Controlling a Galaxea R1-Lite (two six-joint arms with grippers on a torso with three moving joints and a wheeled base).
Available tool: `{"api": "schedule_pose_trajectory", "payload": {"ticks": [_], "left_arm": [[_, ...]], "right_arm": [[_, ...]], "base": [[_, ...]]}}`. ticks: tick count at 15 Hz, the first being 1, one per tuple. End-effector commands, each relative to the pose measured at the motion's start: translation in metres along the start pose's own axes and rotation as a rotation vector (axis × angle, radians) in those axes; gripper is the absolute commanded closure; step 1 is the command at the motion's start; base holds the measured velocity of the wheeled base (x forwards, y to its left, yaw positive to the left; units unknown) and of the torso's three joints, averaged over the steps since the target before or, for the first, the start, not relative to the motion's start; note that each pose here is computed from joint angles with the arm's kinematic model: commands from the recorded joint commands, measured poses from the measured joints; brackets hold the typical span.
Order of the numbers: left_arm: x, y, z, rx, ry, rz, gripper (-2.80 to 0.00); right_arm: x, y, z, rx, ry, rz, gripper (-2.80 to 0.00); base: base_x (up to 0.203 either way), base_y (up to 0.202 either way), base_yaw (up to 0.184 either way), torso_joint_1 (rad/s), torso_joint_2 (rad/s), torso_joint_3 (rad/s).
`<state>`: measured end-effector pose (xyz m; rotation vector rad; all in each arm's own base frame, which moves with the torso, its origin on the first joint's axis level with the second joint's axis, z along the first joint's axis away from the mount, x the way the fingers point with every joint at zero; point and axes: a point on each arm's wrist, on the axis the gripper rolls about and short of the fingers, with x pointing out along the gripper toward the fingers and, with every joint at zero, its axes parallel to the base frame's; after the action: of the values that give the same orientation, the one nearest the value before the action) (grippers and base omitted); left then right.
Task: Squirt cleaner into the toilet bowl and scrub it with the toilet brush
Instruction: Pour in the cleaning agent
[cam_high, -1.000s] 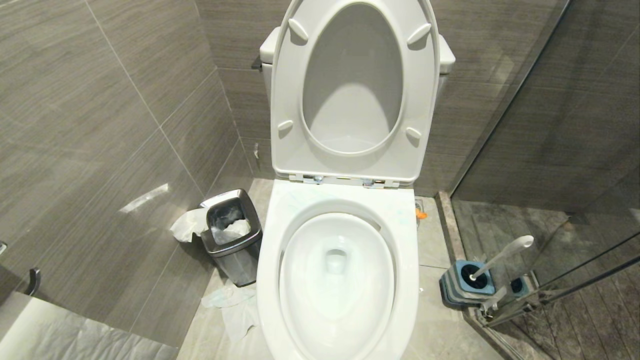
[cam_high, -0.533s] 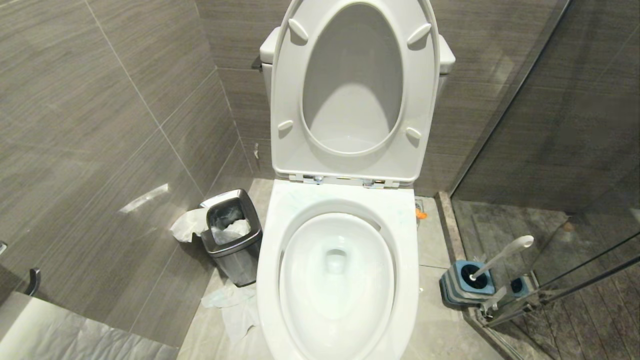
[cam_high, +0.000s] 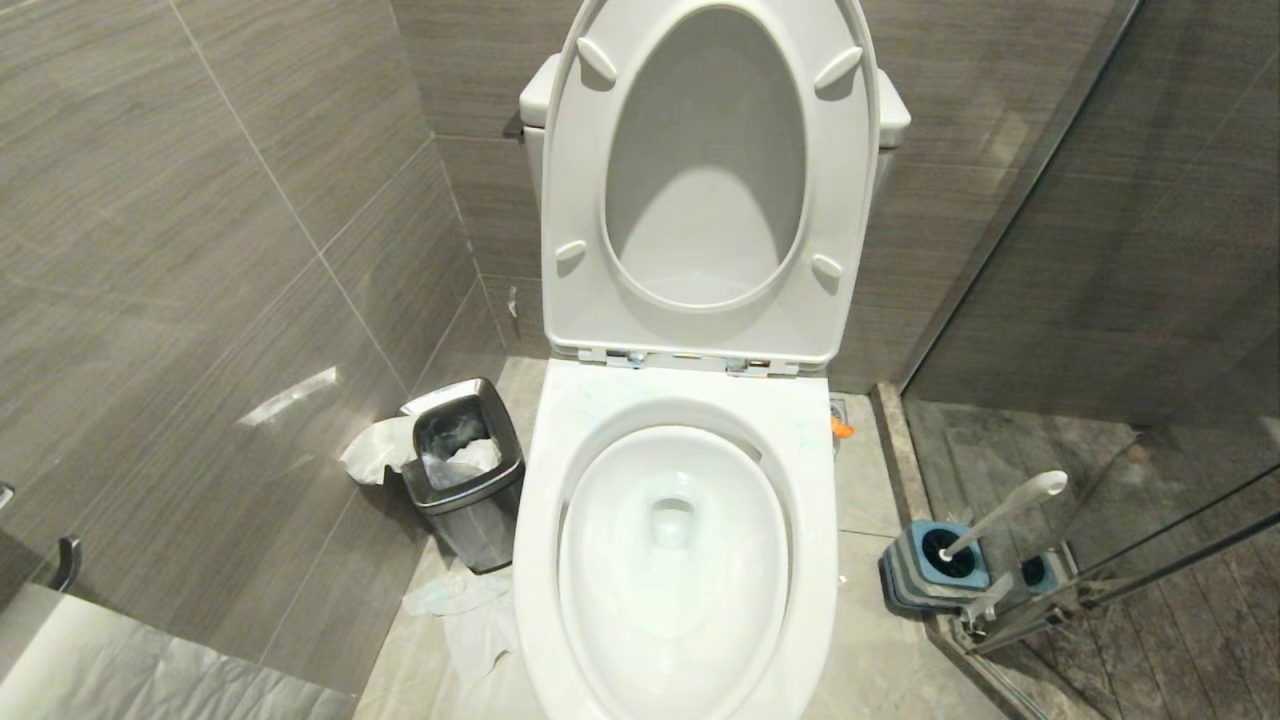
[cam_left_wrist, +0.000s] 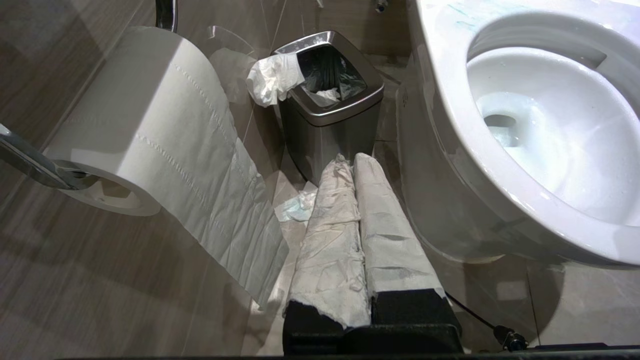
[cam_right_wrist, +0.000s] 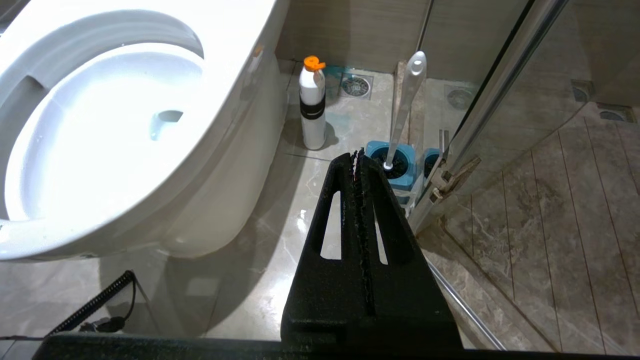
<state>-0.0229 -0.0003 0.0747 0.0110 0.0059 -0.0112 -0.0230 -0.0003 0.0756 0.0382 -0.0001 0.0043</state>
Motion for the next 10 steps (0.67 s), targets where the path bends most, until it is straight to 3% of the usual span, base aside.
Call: {"api": "schedule_pose_trajectory", "payload": {"ticks": [1, 3, 5, 7, 10], "left_arm": [[0.000, 0.000, -0.001, 0.000, 0.005, -0.001, 0.00], [0.000, 0.000, -0.001, 0.000, 0.005, -0.001, 0.00], [0.000, 0.000, -0.001, 0.000, 0.005, -0.001, 0.00], [0.000, 0.000, -0.001, 0.000, 0.005, -0.001, 0.00], [0.000, 0.000, -0.001, 0.000, 0.005, -0.001, 0.00]], "right_arm": [[0.000, 0.000, 0.000, -0.004, 0.002, 0.002, 0.00], [-0.001, 0.000, 0.001, -0.006, 0.005, 0.000, 0.00], [-0.005, 0.000, 0.002, -0.006, 0.081, -0.003, 0.00], [-0.015, 0.001, 0.012, -0.005, 0.147, 0.001, 0.00], [-0.021, 0.002, 0.028, 0.000, 0.173, 0.041, 0.00]], "base": [[0.000, 0.000, 0.000, 0.000, 0.00, 0.000], [0.000, 0.000, 0.000, 0.000, 0.00, 0.000], [0.000, 0.000, 0.000, 0.000, 0.00, 0.000], [0.000, 0.000, 0.000, 0.000, 0.00, 0.000], [0.000, 0.000, 0.000, 0.000, 0.00, 0.000]]}}
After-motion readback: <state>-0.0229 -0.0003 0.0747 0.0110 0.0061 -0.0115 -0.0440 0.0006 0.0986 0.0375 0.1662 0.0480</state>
